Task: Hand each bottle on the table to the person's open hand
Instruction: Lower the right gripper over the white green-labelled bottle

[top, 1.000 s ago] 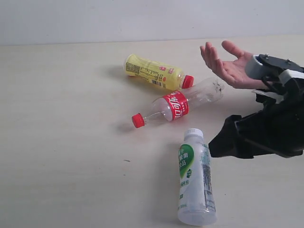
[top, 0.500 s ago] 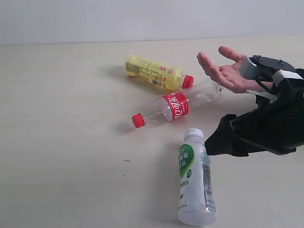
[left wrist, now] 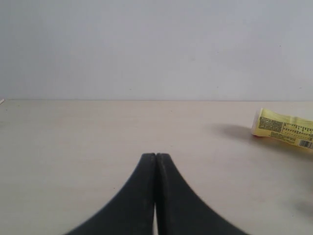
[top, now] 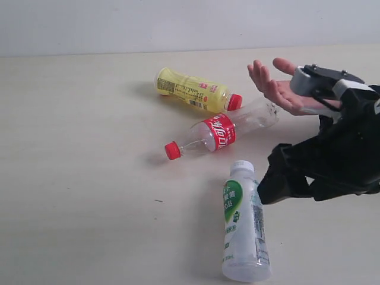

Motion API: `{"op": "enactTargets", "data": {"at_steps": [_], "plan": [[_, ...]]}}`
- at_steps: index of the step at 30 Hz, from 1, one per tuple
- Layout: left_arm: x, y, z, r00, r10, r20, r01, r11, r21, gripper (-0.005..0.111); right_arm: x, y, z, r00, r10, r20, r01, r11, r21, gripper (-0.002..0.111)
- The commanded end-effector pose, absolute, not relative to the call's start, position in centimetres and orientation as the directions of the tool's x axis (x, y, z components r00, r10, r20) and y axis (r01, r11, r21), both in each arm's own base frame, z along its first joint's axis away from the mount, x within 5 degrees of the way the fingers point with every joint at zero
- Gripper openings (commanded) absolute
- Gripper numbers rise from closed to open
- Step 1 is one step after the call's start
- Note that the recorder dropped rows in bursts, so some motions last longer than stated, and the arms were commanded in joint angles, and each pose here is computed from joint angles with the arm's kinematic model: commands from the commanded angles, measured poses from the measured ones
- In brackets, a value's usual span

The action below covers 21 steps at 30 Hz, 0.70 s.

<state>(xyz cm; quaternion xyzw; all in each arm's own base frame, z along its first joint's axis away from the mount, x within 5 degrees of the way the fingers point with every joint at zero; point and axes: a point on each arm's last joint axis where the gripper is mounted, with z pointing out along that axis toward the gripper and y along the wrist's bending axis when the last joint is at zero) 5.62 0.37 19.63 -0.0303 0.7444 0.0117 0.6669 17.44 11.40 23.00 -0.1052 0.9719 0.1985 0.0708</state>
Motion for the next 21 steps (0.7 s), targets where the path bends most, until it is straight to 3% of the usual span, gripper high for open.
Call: {"op": "enactTargets", "data": {"at_steps": [1,10,21], "plan": [[5.6,0.4,19.6,-0.104,-0.039,-0.994,-0.063,0.997,-0.032,0.0,17.7,12.3,21.9,-0.977,-0.171,-0.13,-0.205,0.923,0.325,0.078],[5.6,0.4,19.6,-0.104,-0.039,-0.994,-0.063,0.997,-0.032,0.0,19.4,16.2,21.2,-0.98,-0.186,-0.074,-0.2,0.933,0.3,0.078],[5.6,0.4,19.6,-0.104,-0.039,-0.994,-0.063,0.997,-0.032,0.0,21.0,18.6,19.8,-0.988,-0.147,-0.04,-0.151,0.983,0.101,0.078]]}}
